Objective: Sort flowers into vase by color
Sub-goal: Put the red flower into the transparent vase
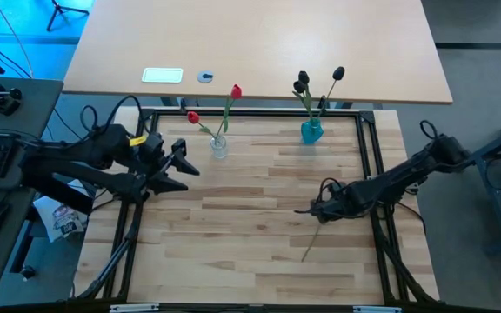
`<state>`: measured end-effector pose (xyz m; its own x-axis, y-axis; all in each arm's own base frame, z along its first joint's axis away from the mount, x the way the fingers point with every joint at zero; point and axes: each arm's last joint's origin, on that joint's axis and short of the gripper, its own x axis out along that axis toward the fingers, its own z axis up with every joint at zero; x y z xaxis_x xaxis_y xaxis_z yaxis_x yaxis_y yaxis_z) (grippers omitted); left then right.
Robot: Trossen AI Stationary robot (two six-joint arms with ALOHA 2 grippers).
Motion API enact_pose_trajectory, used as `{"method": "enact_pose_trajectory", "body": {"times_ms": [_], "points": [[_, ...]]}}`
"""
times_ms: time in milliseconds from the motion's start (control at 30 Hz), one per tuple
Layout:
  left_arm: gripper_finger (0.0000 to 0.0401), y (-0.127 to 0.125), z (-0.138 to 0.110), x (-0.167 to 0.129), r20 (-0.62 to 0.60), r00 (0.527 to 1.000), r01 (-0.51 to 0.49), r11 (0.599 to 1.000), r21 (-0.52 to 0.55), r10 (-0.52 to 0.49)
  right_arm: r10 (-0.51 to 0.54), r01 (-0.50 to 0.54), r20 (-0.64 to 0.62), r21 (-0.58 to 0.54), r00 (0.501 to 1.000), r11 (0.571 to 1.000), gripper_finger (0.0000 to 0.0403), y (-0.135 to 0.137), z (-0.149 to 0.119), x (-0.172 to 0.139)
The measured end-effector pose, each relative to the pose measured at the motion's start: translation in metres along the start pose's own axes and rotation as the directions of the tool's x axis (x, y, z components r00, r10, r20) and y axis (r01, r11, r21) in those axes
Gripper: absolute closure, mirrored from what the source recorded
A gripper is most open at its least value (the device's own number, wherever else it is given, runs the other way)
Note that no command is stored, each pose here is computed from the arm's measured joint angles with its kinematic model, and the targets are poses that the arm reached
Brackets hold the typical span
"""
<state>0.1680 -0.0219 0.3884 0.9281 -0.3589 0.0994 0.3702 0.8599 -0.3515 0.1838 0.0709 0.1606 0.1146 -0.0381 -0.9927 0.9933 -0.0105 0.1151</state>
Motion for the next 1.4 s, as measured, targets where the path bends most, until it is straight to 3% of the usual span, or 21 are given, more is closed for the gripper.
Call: {"method": "enact_pose_trajectory", "body": {"times_ms": [367,500,633,767,833,900,1000,1067,1133,1200,1400], "points": [[0.0176,0.0,-0.008,-0.013,-0.102,0.994,-0.048,0.998,-0.042,0.044,-0.105,0.107,-0.022,0.115,0.994,0.988,0.0174,0.014,-0.001,0.032],[0.0176,-0.008,-0.008,-0.033,-0.137,0.991,-0.015,0.999,-0.051,0.008,-0.123,0.12,0.01,0.136,0.992,0.983,0.0247,0.02,-0.003,0.035],[0.0176,-0.018,-0.004,-0.063,-0.082,0.996,-0.026,0.999,-0.033,0.023,-0.117,0.112,0.047,0.097,0.992,0.989,0.0373,0.024,-0.004,0.032],[0.0176,-0.028,0.002,-0.093,0.031,0.998,-0.054,0.999,-0.007,0.054,-0.126,0.126,0.046,0.001,0.991,0.992,0.0391,0.028,-0.004,0.023],[0.0176,-0.032,0.005,-0.106,0.087,0.994,-0.068,0.998,0.002,0.068,-0.077,0.081,0.079,-0.043,0.994,0.996,0.0398,0.034,-0.004,0.014],[0.0176,-0.036,0.006,-0.118,0.136,0.988,-0.079,0.997,0.009,0.077,0.117,-0.101,0.137,-0.12,0.984,0.988,0.0398,0.054,-0.007,0.0],[0.0176,-0.039,0.008,-0.129,0.193,0.976,-0.104,0.994,0.02,0.098,0.398,-0.333,0.22,-0.283,0.891,0.9,0.04,0.084,-0.01,-0.016],[0.0176,-0.039,0.008,-0.132,0.206,0.972,-0.119,0.992,0.034,0.11,0.6,-0.47,0.249,-0.426,0.761,0.773,0.04,0.107,-0.011,-0.027],[0.0176,-0.039,0.008,-0.133,0.22,0.966,-0.149,0.988,0.039,0.137,0.737,-0.528,0.262,-0.554,0.623,0.644,0.0401,0.126,-0.008,-0.038],[0.0176,-0.037,0.008,-0.131,0.223,0.961,-0.179,0.983,0.038,0.166,0.815,-0.539,0.28,-0.636,0.507,0.553,0.0401,0.142,0.003,-0.044],[0.0176,-0.028,0.009,-0.11,0.199,0.945,-0.271,0.962,0.039,0.259,0.935,-0.552,0.306,-0.755,0.18,0.353,0.0402,0.179,0.076,-0.058]]}}
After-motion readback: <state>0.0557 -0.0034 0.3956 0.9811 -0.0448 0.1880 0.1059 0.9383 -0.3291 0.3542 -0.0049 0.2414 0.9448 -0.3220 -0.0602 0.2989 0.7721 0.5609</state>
